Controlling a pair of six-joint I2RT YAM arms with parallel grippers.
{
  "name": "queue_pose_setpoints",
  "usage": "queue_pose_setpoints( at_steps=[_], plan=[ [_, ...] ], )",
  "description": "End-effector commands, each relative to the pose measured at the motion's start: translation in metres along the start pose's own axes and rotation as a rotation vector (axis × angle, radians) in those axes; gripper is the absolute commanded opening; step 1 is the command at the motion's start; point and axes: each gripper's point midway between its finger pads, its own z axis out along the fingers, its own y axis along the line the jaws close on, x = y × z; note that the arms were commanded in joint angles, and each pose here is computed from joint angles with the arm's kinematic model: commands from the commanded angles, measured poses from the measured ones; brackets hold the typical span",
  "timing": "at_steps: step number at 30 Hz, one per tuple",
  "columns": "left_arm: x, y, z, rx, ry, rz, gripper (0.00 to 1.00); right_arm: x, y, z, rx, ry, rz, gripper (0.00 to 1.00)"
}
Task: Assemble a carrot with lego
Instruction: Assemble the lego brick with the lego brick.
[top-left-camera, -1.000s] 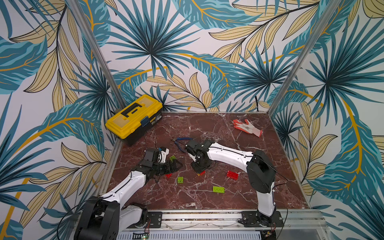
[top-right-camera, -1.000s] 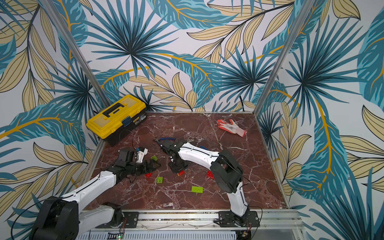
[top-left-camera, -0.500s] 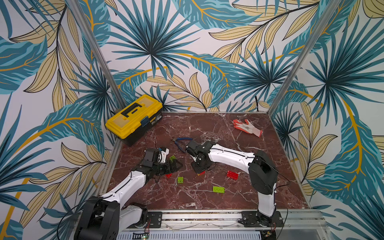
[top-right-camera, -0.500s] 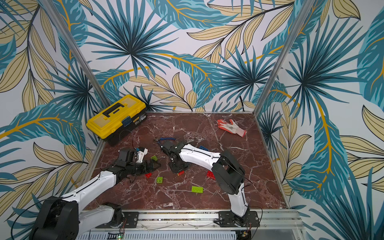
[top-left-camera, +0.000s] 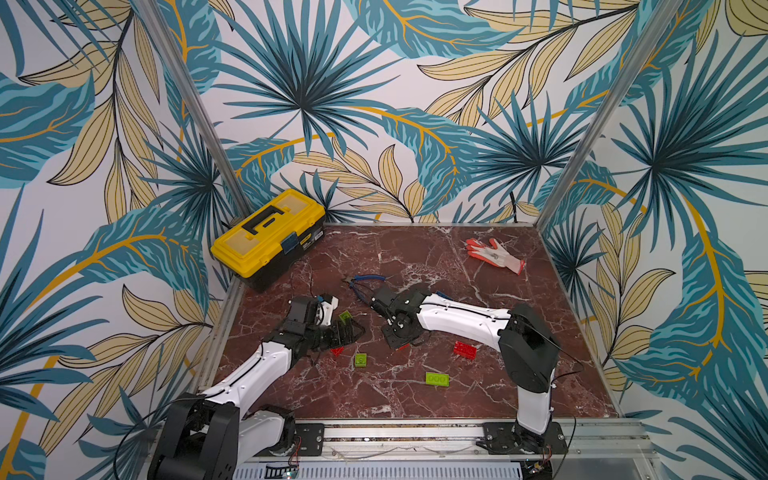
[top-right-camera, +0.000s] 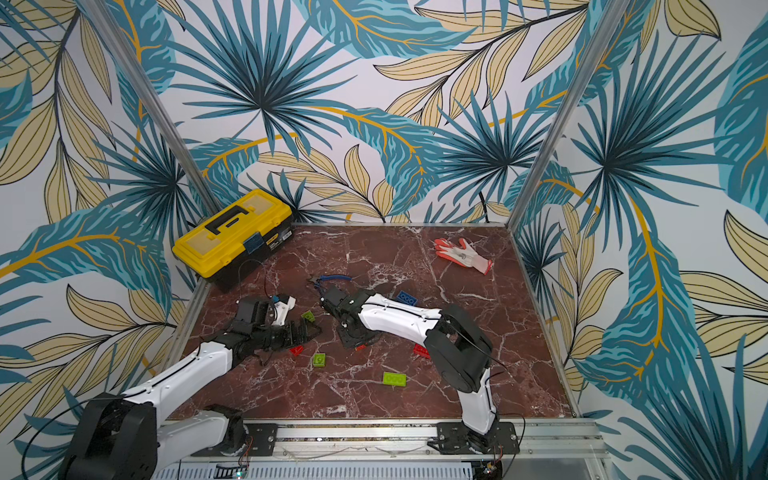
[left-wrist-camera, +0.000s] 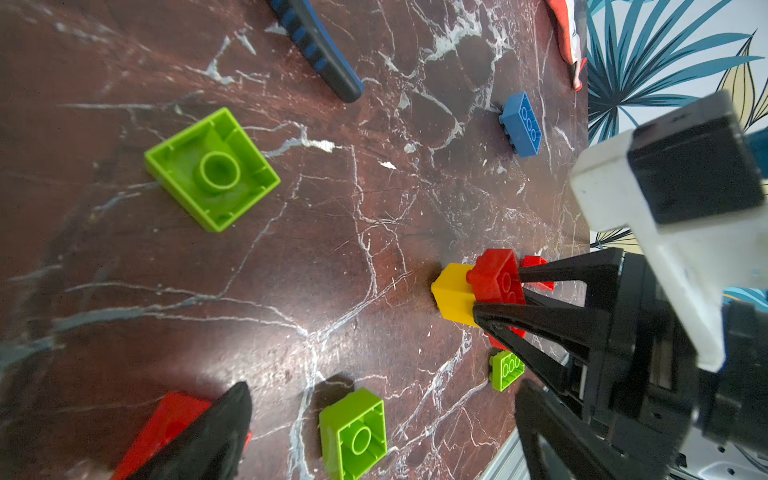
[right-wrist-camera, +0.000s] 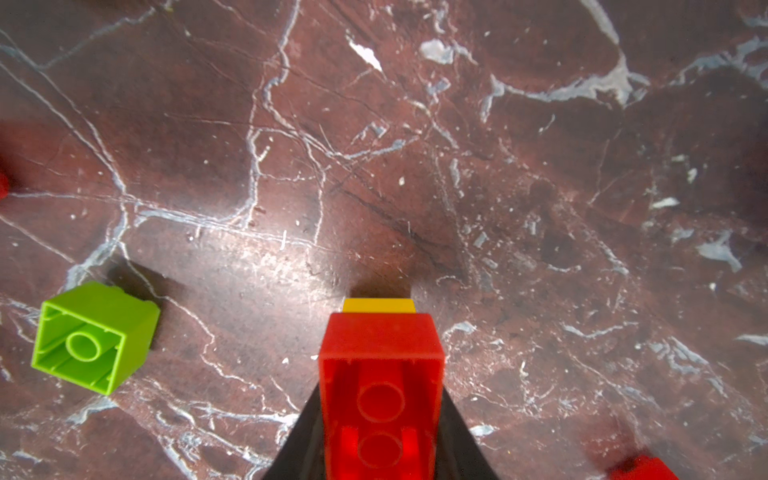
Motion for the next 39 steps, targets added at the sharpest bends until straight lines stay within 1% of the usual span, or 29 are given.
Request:
queue_pose_setpoints(
  at_steps=[1, 9, 11, 14, 20, 25, 29, 34, 37, 39],
  plan=[
    [-0.007, -0.01, -0.005, 0.026, -0.03, 0.032, 0.99, 0.04, -0.015, 0.046, 0.08, 0.158, -0.109, 0.23],
    [-0.011, -0.01, -0.009, 0.006, -0.045, 0.033, 0.99, 0.03, -0.017, 0.03, 0.003, 0.123, -0.402, 0.24],
    [-0.012, -0.01, -0.009, 0.001, -0.047, 0.031, 0.99, 0.029, -0.014, 0.028, -0.031, 0.117, -0.455, 0.24],
    [-0.015, -0.01, -0.01, -0.006, -0.051, 0.029, 0.99, 0.026, -0.016, 0.026, -0.067, 0.126, -0.496, 0.26],
    [-0.02, -0.011, -0.01, -0.019, -0.054, 0.023, 0.99, 0.022, -0.018, 0.02, -0.11, 0.135, -0.541, 0.29],
    [-0.023, -0.013, -0.011, -0.014, -0.057, 0.019, 0.99, 0.014, -0.013, 0.014, -0.128, 0.11, -0.546, 0.31],
    [-0.018, -0.028, -0.01, 0.063, -0.016, 0.049, 0.99, 0.009, -0.01, 0.006, -0.142, 0.08, -0.526, 0.33],
    [-0.006, -0.043, -0.003, 0.168, 0.05, 0.039, 0.99, 0.005, -0.007, -0.002, -0.159, 0.058, -0.5, 0.38],
    [-0.002, -0.046, 0.002, 0.195, 0.065, 0.031, 0.99, 0.005, -0.005, -0.002, -0.167, 0.057, -0.485, 0.41],
    [-0.002, -0.045, 0.004, 0.188, 0.066, 0.028, 0.99, 0.005, -0.004, -0.004, -0.173, 0.054, -0.475, 0.43]
  ],
)
